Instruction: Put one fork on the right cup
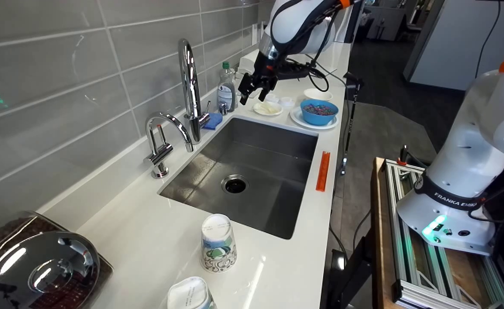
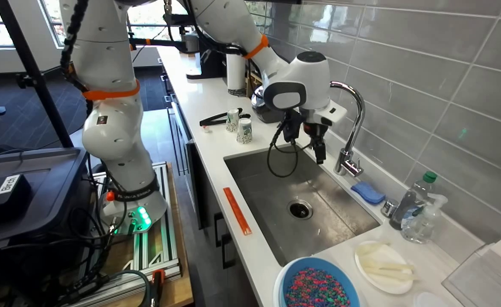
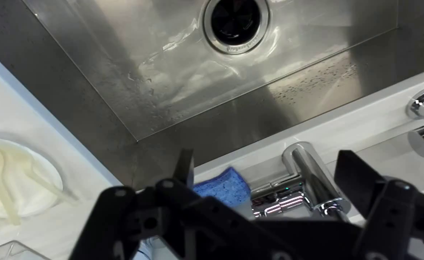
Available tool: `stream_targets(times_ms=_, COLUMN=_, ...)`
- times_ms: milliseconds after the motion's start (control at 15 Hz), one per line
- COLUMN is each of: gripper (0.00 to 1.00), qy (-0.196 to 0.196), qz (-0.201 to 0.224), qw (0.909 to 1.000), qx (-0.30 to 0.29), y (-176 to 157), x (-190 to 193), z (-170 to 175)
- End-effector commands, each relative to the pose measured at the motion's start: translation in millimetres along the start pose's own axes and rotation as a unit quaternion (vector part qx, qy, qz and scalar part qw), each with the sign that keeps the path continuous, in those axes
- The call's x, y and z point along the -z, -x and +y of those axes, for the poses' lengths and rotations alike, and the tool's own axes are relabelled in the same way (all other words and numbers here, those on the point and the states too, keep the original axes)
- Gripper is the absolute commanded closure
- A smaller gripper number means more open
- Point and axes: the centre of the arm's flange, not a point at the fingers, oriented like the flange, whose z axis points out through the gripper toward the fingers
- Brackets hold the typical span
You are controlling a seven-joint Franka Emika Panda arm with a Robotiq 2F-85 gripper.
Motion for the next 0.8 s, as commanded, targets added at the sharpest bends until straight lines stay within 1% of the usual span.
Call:
stream_targets(times_ms=0, gripper=0.0, qy=0.015, qz=-0.006, qw=0.9998, qx=0.011, y=-29, x=-30, z=20)
stream_targets(times_ms=133, gripper=0.0, qy=0.016, qz=-0.007, qw=0.9998, qx=0.012, y=-39, x=-35, z=31)
stream_targets(times_ms=200, gripper=0.0, qy=0.012, qz=-0.004, qw=0.9999, qx=0.004, y=-21, x=-22, z=21)
stream_targets(times_ms=400, gripper=0.0, qy=0.017, qz=-0.004, qw=0.9998, qx=0.006, y=-31, x=-30, z=29)
stream_targets(times_ms=667, gripper=0.0, qy=0.017, qz=-0.003, qw=0.9998, qx=0.007, y=-32, x=-31, z=28)
stream_targets(times_ms=733, gripper=0.0, qy=0.022, qz=0.007, qw=0.9997, qx=0.012, y=-34, x=-32, z=30)
